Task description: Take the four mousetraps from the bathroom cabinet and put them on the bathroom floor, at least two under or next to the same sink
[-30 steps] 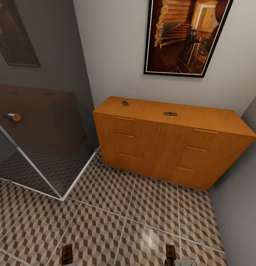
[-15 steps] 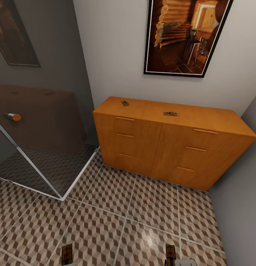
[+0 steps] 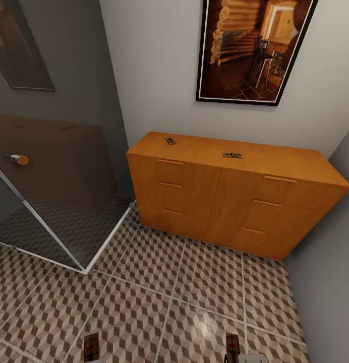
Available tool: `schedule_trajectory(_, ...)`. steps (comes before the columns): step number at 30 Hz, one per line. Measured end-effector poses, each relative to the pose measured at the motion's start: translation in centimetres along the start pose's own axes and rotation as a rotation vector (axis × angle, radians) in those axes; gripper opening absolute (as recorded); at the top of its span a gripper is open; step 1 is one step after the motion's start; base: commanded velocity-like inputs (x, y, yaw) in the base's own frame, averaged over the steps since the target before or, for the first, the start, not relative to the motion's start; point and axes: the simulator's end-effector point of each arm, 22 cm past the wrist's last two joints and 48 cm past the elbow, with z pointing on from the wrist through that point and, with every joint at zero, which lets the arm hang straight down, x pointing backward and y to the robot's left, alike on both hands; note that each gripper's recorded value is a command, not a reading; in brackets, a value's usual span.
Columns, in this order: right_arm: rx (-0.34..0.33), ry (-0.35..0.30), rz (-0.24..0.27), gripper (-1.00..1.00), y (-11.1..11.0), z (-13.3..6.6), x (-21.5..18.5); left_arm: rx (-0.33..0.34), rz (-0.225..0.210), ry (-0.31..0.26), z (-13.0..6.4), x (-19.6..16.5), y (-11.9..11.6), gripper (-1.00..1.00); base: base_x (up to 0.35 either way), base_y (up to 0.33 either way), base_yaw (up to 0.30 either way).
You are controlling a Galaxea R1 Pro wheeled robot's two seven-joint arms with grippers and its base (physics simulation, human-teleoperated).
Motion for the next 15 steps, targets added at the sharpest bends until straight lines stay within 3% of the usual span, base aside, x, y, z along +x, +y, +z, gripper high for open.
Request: schedule_trajectory(15, 0.0, 0.0, 0.0, -1.0, 0.0, 0.0, 0.0, 0.0, 0.0, 0.0, 0.0, 0.0, -0.01, -1.0, 0.0, 0.0, 0.0)
